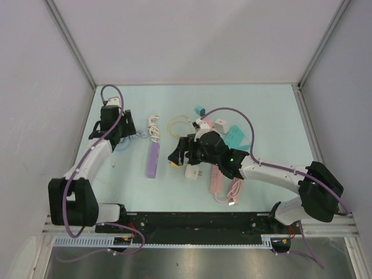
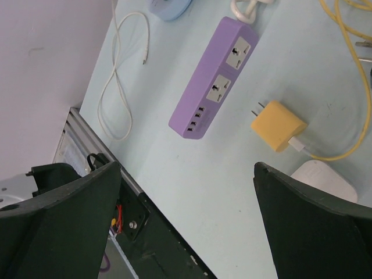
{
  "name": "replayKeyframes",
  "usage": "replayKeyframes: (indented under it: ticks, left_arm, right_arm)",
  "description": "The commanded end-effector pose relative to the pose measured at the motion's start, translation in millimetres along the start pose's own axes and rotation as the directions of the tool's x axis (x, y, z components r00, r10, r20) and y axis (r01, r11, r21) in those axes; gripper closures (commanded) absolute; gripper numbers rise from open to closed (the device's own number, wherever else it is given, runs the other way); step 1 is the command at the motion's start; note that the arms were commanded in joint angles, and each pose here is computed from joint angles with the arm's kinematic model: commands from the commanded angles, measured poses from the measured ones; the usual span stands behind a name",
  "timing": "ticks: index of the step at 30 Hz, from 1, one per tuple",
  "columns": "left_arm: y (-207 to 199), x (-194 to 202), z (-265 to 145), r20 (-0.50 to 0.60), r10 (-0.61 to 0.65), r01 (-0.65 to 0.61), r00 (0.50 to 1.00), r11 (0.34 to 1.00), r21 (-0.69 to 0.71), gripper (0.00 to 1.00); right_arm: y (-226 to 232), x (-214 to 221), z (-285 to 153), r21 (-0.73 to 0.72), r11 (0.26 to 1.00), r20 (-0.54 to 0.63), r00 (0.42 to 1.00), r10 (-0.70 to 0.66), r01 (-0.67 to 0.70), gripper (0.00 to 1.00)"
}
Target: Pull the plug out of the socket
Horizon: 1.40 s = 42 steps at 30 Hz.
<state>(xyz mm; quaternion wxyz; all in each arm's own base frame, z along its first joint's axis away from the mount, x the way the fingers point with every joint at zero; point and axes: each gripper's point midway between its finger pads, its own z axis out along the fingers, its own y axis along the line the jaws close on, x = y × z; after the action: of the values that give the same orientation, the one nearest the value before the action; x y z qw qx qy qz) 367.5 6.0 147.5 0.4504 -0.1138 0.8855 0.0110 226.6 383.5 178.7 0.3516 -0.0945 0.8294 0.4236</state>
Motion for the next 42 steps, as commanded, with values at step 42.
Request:
replayKeyframes:
  ticks: [42]
  left_arm:
    - [36.0,-18.2,21.1,-0.059,0.152,-0.161,0.987,0.969,-0.186,0.26]
  right_arm:
    - [16.2,9.1,-11.8,-0.062,0.997,0.01,0.999,-0.042,0.043,0.0]
